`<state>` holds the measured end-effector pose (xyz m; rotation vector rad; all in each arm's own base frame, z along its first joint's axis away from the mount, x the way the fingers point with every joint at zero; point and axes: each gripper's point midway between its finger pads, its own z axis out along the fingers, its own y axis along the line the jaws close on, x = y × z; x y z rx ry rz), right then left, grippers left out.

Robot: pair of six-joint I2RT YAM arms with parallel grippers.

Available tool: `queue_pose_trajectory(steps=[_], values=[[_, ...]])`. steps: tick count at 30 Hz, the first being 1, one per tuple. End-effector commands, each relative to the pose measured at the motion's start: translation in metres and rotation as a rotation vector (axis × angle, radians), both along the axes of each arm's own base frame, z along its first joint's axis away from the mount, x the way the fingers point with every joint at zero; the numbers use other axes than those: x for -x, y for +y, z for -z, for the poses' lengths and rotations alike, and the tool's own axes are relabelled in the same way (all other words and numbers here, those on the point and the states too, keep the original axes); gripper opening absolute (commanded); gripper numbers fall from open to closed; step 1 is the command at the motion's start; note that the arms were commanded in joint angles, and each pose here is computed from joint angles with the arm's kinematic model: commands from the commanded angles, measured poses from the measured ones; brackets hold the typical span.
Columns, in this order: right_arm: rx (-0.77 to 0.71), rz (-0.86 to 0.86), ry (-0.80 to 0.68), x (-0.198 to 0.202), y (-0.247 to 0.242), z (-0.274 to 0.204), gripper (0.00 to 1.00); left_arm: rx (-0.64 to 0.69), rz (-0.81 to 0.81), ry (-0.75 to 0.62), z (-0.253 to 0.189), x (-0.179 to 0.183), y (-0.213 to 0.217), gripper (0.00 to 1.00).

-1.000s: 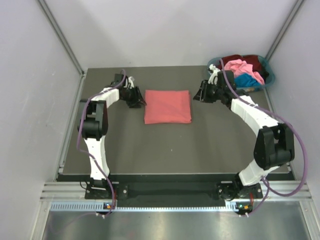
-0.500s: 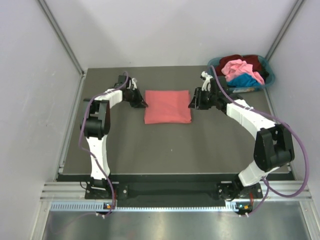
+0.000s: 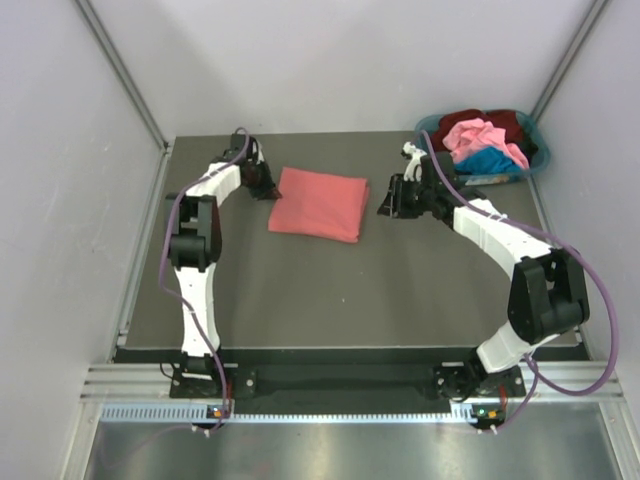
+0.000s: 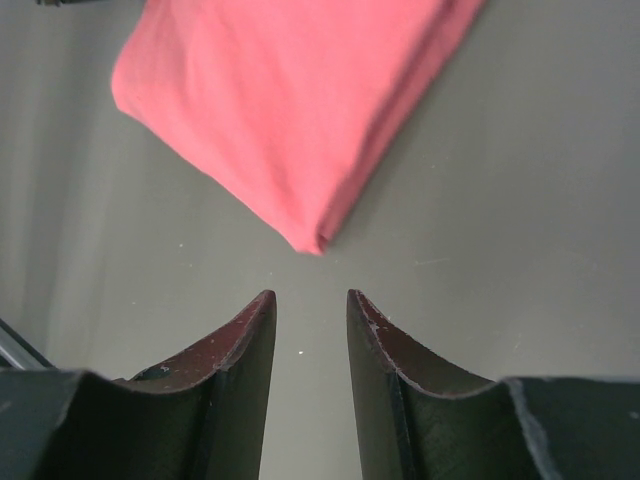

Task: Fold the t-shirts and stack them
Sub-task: Neatly place the folded tshirt to the corner

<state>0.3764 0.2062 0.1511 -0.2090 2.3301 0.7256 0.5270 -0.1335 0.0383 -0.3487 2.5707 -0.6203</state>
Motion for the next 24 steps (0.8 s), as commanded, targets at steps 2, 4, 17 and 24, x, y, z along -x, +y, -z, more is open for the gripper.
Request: queue_pose_trajectory(steps=[2, 4, 17, 24], values=[[0.008, -0.002, -0.071, -0.006, 0.000, -0.016, 0.36, -0.134, -0.112, -0.035, -0.001, -0.027, 0.069, 0.00], [0.013, 0.005, -0.072, -0.007, -0.001, -0.017, 0.36, -0.186, -0.141, -0.039, 0.004, -0.034, 0.089, 0.00], [0.018, 0.001, -0.098, -0.011, -0.001, -0.024, 0.36, -0.298, -0.367, -0.221, -0.028, -0.094, 0.254, 0.00], [0.007, -0.013, -0.106, -0.018, 0.003, -0.026, 0.37, -0.335, -0.470, -0.304, -0.034, -0.105, 0.309, 0.00]])
